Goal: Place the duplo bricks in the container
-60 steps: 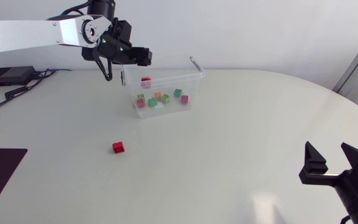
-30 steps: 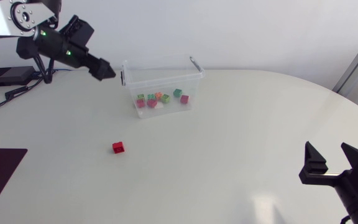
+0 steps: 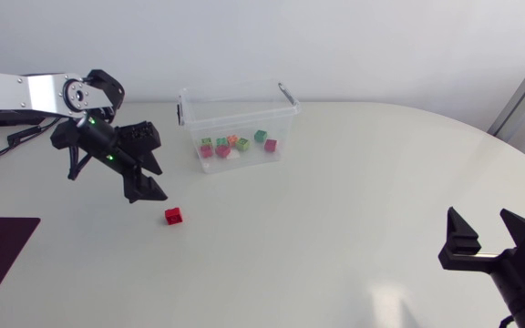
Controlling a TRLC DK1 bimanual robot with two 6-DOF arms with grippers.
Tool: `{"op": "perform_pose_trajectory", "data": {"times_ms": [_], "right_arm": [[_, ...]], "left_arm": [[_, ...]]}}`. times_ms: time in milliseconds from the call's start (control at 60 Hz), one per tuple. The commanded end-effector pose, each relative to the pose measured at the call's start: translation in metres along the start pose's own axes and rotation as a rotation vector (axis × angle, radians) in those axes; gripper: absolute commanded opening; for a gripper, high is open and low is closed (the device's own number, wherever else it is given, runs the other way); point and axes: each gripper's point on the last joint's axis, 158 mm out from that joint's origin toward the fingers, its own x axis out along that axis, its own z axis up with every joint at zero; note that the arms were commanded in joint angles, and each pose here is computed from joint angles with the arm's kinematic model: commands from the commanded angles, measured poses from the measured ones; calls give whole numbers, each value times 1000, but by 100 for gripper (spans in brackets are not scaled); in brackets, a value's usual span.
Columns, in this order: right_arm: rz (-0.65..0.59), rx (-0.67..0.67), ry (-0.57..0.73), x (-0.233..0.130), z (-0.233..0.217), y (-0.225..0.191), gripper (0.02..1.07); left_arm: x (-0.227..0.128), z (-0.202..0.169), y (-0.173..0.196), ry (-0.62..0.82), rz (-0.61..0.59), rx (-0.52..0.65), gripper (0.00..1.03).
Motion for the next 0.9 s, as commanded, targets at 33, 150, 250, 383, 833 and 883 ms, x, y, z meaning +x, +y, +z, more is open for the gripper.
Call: {"op": "perform_pose_trajectory", "data": {"times_ms": [33, 150, 250, 383, 833, 883], "right_arm": [[-1, -2, 23, 0, -8, 0, 103], [-1, -2, 23, 0, -8, 0, 103], [-1, -2, 23, 0, -8, 0, 103], [-1, -2, 23, 0, -8, 0, 103], [-1, -2, 23, 0, -8, 0, 103], [-1, -2, 23, 0, -8, 0, 103]], "left_arm": [[22, -9, -18, 16, -78, 38, 94], [31, -9, -25, 18, -87, 57, 93], [44, -12, -31, 41, -100, 68, 93], [58, -14, -36, 61, -115, 75, 93], [83, -38, -33, 125, -132, 56, 45], [86, -40, -32, 131, -134, 53, 43]]}}
